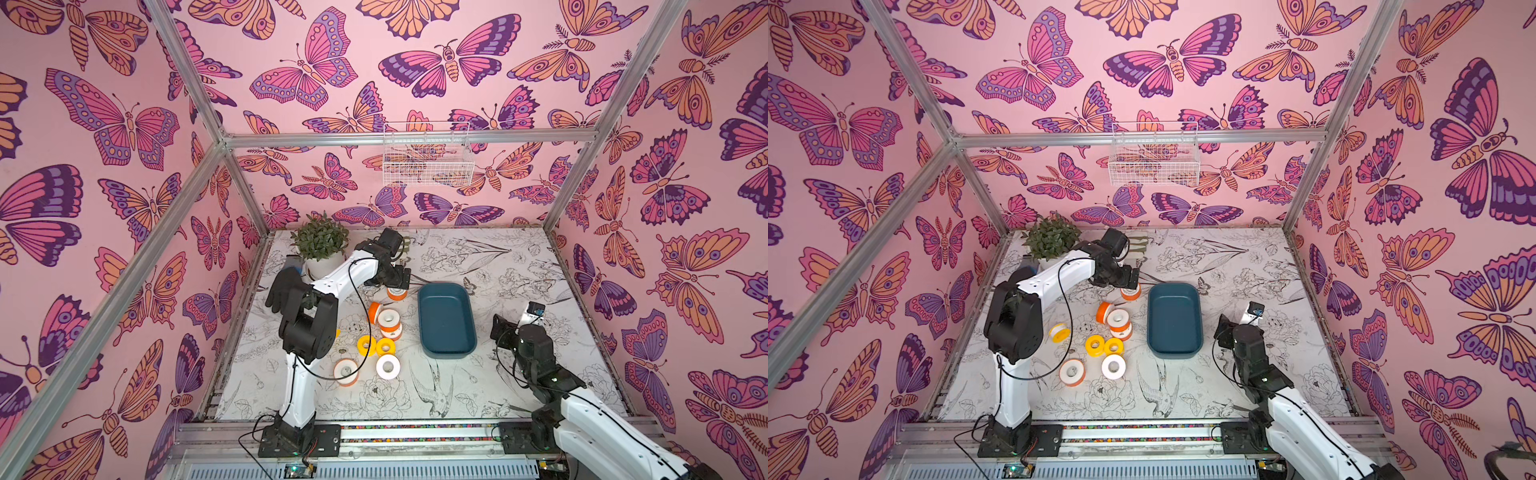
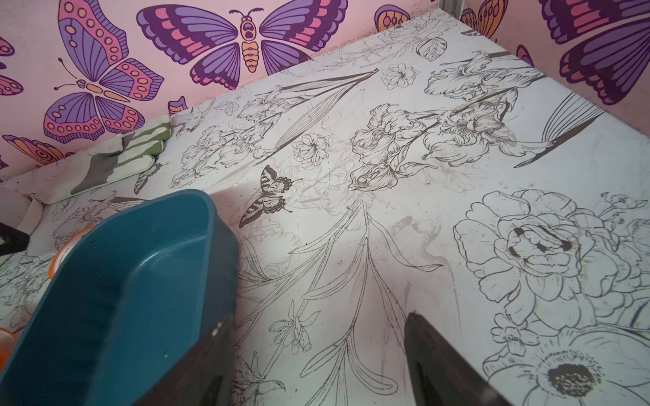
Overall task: Put the sealing tape into the storage box
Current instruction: Pick up the sealing tape at the center of the board.
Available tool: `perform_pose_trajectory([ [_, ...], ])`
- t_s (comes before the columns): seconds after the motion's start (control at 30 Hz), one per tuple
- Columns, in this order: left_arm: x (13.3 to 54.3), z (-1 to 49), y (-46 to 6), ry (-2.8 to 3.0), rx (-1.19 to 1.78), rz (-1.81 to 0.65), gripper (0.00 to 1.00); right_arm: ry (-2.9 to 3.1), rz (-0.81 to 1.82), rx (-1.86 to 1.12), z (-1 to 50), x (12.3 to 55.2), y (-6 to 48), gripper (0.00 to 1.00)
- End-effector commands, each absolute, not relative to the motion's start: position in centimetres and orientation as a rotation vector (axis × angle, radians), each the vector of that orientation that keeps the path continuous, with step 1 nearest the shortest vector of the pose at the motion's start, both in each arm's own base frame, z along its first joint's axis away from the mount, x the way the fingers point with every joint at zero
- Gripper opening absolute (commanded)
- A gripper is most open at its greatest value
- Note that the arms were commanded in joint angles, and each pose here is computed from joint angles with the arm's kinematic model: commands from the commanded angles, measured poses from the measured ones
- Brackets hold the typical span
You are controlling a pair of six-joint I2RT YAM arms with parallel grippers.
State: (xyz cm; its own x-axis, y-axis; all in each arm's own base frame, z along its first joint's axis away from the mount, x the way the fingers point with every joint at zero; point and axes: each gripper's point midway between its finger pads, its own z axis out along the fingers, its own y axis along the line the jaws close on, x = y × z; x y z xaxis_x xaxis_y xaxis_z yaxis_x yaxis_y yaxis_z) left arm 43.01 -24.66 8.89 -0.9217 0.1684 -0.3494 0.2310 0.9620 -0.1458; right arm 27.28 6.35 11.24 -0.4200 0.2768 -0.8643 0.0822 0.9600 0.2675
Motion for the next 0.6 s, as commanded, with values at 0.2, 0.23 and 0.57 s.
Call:
perform_pose_trajectory([
  [0.2,42.8,6.0,-25.6,2.851,0.377,-0.188,1.0,1.992,0.21,0.286,11.7,27.5,6.1,0.8],
  [0.23,42.8,5.6,-25.7,2.86,0.379,-0.189,1.0,1.992,0.21,0.286,11.8,27.5,6.1,0.8],
  [0.57,44.1,2.9,-24.9,2.886,0.354,-0.059,0.98,1.993,0.209,0.285,11.7,27.5,6.1,0.8],
])
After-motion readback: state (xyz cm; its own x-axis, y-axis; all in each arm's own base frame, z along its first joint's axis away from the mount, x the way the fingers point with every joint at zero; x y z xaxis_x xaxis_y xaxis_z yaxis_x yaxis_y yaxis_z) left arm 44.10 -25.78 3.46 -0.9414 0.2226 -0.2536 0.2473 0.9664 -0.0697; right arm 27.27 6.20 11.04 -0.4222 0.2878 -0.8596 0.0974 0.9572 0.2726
